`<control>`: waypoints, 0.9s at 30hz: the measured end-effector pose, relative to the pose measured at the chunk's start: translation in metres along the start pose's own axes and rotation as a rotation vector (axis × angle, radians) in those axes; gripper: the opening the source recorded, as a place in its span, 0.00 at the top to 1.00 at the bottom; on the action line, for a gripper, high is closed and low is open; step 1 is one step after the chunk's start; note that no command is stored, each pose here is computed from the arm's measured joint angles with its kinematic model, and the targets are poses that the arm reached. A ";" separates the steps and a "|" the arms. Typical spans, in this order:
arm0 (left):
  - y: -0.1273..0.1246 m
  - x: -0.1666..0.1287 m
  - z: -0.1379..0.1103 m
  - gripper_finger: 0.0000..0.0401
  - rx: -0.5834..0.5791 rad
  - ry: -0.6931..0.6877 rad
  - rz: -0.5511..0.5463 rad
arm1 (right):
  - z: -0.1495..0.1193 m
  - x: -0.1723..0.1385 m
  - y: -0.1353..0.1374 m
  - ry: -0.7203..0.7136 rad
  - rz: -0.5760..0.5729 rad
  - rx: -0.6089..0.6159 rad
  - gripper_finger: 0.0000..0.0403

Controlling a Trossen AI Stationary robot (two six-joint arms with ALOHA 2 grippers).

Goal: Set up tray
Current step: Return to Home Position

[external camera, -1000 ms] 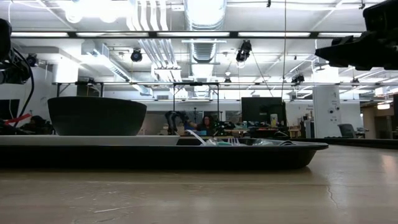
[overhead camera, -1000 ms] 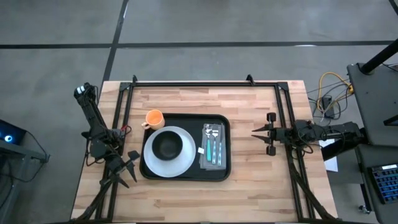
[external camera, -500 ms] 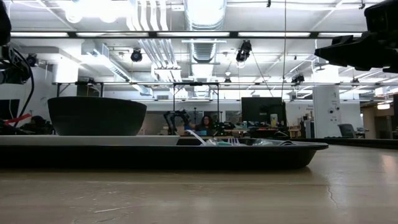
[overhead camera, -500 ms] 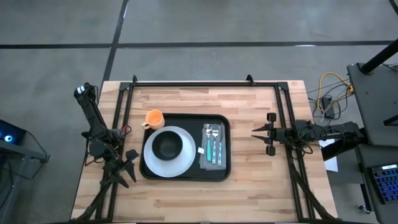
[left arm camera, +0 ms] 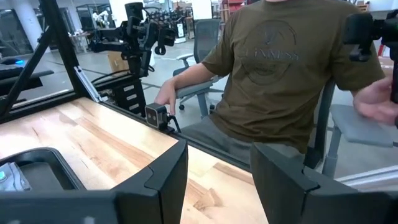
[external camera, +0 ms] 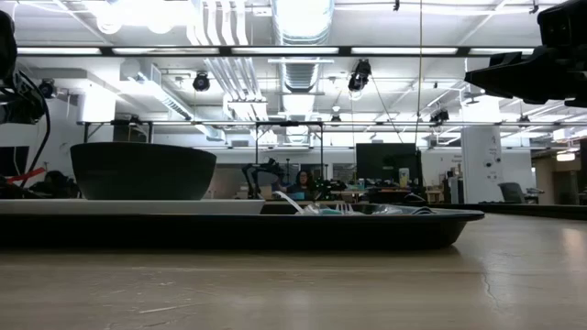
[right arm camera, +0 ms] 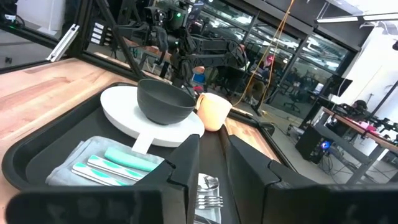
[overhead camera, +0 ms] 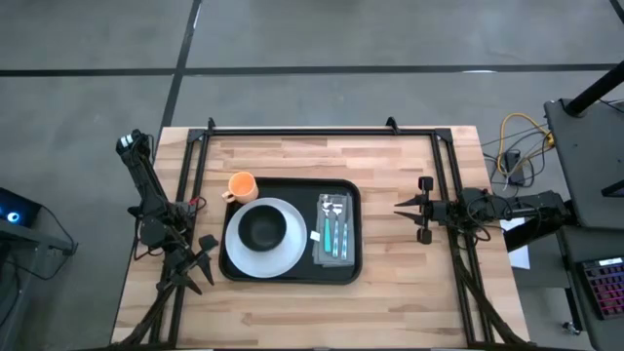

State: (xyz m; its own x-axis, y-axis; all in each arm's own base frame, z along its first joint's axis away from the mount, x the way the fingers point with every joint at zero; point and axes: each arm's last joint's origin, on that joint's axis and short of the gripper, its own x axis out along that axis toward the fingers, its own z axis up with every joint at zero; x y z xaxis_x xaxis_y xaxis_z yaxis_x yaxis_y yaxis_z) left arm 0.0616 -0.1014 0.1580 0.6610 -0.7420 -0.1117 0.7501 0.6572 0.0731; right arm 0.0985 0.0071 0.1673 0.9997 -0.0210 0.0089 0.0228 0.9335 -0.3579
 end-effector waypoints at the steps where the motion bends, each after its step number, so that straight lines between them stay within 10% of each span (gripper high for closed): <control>1: 0.000 0.000 -0.001 0.61 0.001 0.006 0.000 | 0.000 0.000 0.000 0.000 0.000 0.000 0.82; 27: 0.000 0.000 -0.003 0.61 0.034 0.029 -0.001 | 0.000 0.000 0.000 0.000 0.000 0.000 0.83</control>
State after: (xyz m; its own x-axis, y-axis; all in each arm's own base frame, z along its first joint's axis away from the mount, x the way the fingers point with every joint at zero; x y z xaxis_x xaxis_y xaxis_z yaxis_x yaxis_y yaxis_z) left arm 0.0614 -0.1011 0.1551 0.6595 -0.7384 -0.1409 0.7516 0.6510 0.1064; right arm 0.0985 0.0071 0.1673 0.9997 -0.0214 0.0093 0.0233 0.9335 -0.3578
